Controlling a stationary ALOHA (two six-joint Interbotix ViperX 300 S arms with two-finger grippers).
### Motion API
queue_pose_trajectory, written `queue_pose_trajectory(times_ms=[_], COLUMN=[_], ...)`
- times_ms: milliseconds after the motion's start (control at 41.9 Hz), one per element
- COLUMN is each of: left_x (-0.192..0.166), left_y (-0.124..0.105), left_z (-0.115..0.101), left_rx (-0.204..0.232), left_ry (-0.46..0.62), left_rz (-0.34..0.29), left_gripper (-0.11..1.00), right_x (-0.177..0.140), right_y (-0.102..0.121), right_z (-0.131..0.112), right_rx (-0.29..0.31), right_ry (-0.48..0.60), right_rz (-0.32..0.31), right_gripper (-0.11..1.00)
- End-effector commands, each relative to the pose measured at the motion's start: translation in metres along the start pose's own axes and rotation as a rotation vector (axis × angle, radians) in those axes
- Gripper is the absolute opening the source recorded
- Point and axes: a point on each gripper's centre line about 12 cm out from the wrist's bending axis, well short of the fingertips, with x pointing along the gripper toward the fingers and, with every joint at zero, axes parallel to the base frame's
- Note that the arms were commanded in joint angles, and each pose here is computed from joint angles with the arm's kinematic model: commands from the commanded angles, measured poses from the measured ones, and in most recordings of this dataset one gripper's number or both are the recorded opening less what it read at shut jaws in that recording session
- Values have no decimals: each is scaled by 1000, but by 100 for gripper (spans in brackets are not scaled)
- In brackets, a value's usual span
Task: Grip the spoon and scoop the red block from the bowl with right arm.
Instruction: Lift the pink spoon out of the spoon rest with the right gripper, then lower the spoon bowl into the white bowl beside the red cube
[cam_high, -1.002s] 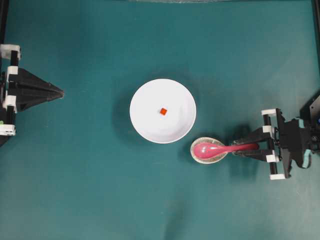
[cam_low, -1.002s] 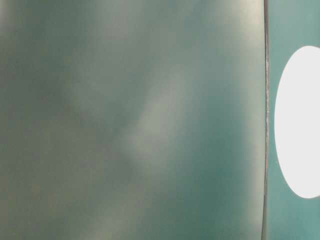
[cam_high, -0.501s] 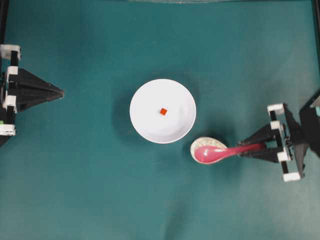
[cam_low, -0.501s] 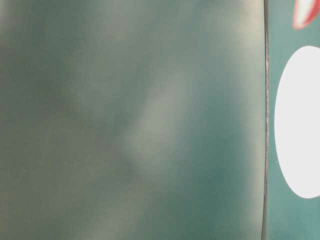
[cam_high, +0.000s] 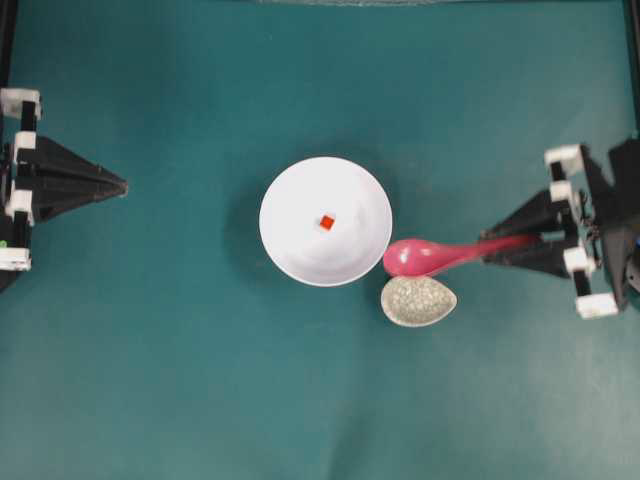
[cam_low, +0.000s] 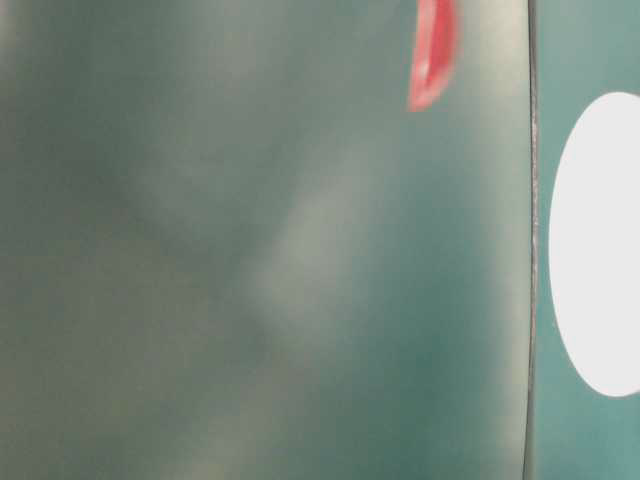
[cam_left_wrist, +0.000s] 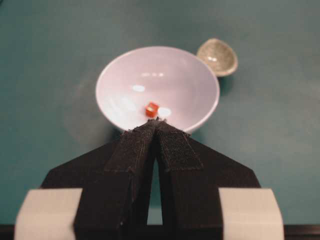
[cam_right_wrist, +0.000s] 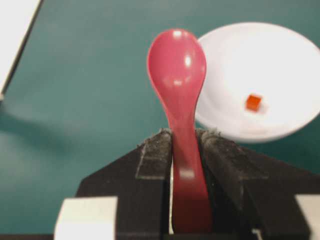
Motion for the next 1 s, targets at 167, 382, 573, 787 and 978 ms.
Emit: queue_pose_trajectory(times_ms=[167,382,573,787,978], left_x=[1,2,1,1,0], left_y=[1,1,1,1,1], left_z=[8,8,8,8,9], left_rx=[4,4,4,3,4], left_ry=[-17,-15,-18,-17,-21], left_rz=[2,2,2,2,4], left_gripper=[0,0,0,0,0], right_x=[-9,-12,-3,24,52], right_y=[-7,-23,-35,-43,-52], right_z=[42,58,66,66,63], right_rx=[24,60,84,84,76], right_ry=[63,127,184,255,335], right_rz=[4,-39,-64,-75,-80], right_gripper=[24,24,24,24,24])
